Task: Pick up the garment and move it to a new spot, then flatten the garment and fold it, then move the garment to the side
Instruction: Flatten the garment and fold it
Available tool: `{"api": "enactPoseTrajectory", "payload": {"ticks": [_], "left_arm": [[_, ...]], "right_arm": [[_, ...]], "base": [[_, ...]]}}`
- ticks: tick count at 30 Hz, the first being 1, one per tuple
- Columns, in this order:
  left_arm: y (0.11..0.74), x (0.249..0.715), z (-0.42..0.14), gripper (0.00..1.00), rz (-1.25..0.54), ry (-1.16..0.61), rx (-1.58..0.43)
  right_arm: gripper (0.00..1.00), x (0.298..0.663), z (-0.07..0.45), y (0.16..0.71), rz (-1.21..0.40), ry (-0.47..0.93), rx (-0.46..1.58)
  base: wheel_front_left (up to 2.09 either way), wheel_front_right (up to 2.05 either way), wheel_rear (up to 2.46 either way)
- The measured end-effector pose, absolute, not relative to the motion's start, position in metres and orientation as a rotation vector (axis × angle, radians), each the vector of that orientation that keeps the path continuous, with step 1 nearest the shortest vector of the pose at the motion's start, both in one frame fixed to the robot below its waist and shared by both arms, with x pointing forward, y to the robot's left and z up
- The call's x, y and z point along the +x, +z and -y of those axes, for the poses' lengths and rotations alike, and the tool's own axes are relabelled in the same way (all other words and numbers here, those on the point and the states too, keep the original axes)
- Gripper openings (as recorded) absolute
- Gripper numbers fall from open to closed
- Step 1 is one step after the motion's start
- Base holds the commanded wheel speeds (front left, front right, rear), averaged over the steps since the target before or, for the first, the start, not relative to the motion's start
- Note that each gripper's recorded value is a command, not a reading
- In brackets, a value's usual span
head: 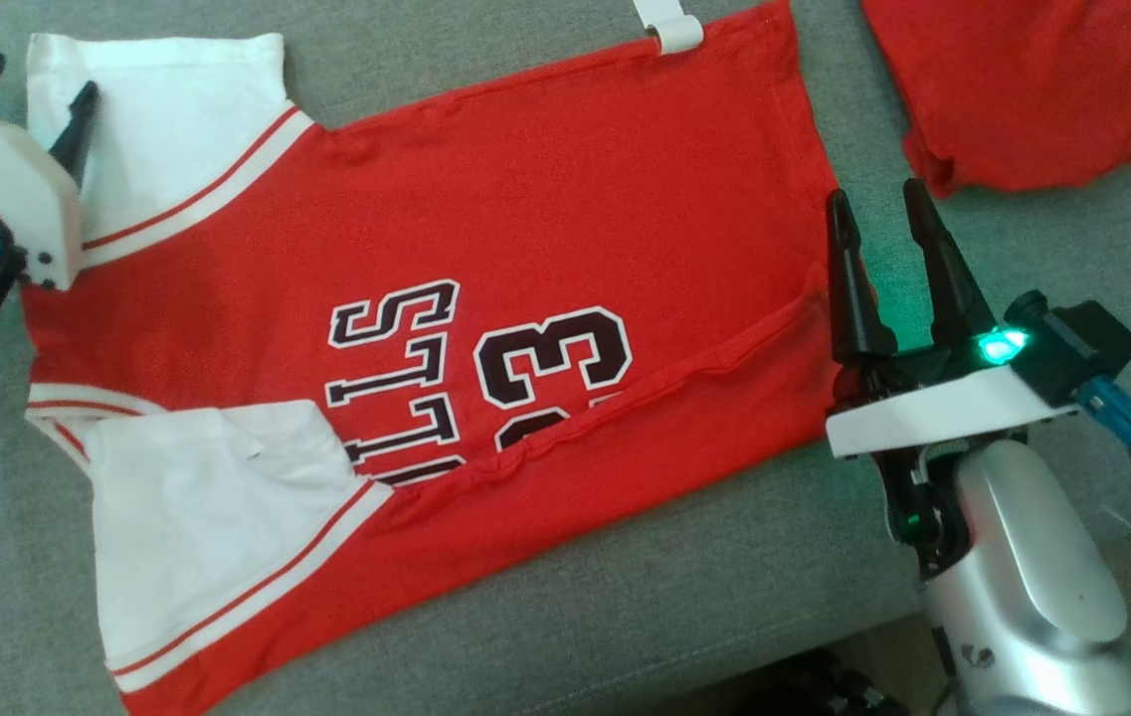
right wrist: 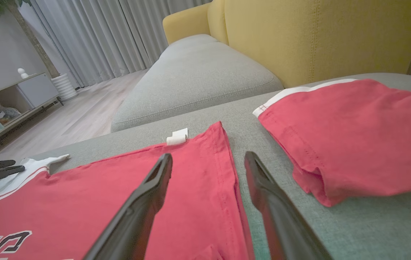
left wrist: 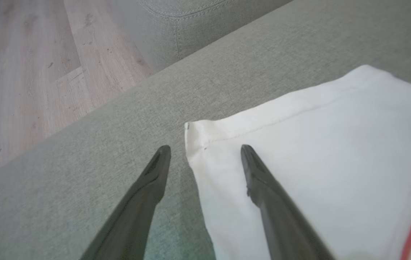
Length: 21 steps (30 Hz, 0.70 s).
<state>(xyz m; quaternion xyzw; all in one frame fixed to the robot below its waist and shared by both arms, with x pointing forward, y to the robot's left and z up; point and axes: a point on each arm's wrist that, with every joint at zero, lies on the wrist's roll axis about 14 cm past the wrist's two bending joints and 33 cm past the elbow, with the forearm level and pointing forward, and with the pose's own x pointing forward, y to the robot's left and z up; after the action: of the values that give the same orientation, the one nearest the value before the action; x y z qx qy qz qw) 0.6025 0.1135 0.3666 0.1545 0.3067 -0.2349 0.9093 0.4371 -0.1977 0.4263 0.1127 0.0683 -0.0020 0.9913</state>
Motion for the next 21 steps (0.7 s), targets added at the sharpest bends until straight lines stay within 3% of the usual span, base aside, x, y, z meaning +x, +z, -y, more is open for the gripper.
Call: {"api": "enactPoseTrajectory", "payload": {"ticks": [12, 13, 14, 21], "left_arm": [[0.352, 0.61, -0.108, 1.0, -0.69, -0.487, 0.263], [0.351, 0.609, -0.107, 0.41, -0.701, -0.492, 0.255], [0.35, 0.608, -0.104, 0.0, -0.711, -0.5, 0.246], [0.363, 0.6, -0.097, 0.0, -0.656, -0.544, 0.243]], "right_arm": [[1.0, 0.44, 0.2, 0.417, -0.159, -0.008, 0.219], [1.0, 0.439, 0.2, 0.414, -0.166, -0.01, 0.219], [1.0, 0.439, 0.2, 0.413, -0.171, -0.01, 0.22], [1.0, 0.443, 0.2, 0.416, -0.16, -0.01, 0.212]], "base": [[0.0, 0.0, 0.0], [0.0, 0.0, 0.0], [0.0, 0.0, 0.0], [0.0, 0.0, 0.0]]}}
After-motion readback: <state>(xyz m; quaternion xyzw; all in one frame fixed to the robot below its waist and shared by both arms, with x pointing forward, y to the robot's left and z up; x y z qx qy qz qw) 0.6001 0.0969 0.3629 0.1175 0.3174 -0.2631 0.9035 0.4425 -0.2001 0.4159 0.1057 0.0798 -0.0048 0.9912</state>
